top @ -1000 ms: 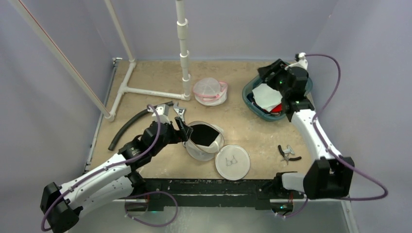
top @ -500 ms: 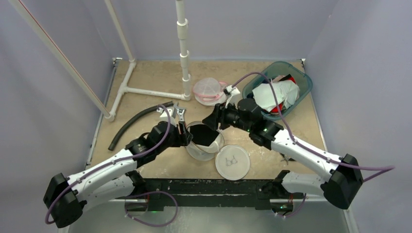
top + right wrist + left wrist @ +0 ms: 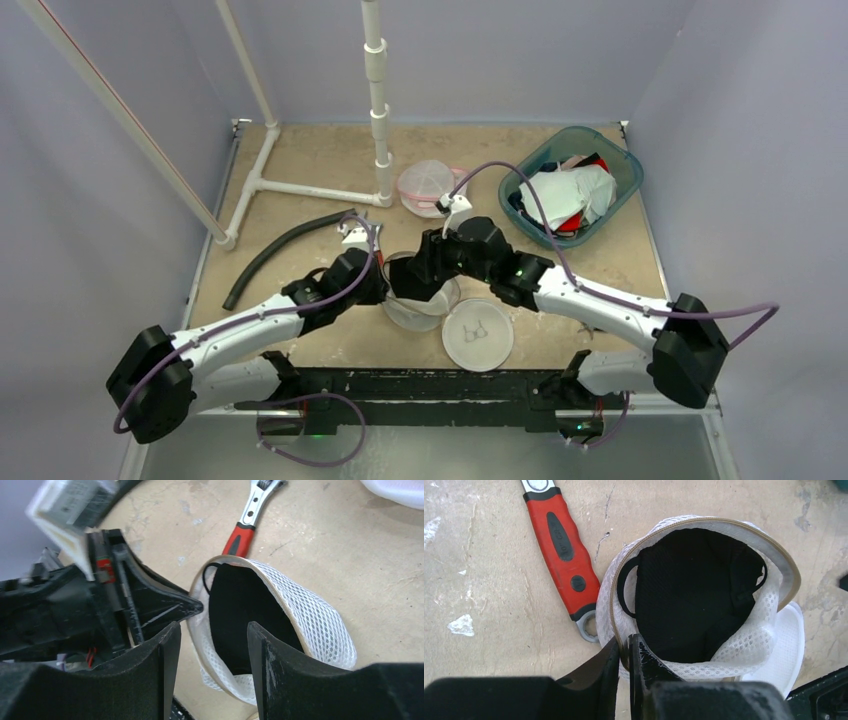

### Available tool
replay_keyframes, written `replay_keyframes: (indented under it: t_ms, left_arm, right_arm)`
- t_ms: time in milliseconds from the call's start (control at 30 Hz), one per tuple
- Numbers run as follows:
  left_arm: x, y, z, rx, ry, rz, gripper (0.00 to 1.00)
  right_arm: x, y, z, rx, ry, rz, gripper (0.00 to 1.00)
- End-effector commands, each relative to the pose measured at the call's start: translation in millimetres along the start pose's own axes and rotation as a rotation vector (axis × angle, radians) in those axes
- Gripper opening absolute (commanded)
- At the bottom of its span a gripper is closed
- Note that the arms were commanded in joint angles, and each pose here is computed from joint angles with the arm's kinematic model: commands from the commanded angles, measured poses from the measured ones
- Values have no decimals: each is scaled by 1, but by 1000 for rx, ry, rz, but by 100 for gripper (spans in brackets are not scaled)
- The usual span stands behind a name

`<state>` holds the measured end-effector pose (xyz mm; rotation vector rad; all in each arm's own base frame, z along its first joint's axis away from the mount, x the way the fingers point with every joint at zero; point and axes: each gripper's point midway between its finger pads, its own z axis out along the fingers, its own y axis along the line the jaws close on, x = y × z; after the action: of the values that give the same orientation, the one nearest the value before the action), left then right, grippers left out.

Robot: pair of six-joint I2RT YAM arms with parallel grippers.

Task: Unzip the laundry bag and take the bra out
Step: Pick up the bra from the laundry bag.

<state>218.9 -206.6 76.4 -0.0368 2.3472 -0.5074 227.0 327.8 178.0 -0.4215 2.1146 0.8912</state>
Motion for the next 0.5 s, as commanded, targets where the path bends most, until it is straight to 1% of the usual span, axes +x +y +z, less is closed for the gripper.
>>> replay_keyframes:
  t_ms: [0, 100, 233, 333, 400, 467]
  left_arm:
    - [-21, -11, -9, 41, -75, -42, 8]
    - [-17, -7, -11, 38, -70, -38, 1]
    - [-14, -4, -10, 34, -64, -31, 0]
    - [-11, -3, -9, 32, -60, -24, 0]
    - [-9, 0, -9, 27, -56, -22, 0]
    - [-7, 1, -8, 26, -53, -18, 0]
  right_arm:
    - [17, -13, 10, 62, 39, -9, 54]
    - [23, -11, 14, 53, 51, -24, 54]
    - [39, -13, 23, 57, 101, -46, 56]
    - [48, -19, 33, 96, 123, -50, 64]
    - [47, -24, 38, 131, 113, -57, 70]
    - [45, -34, 44, 185, 102, -63, 73]
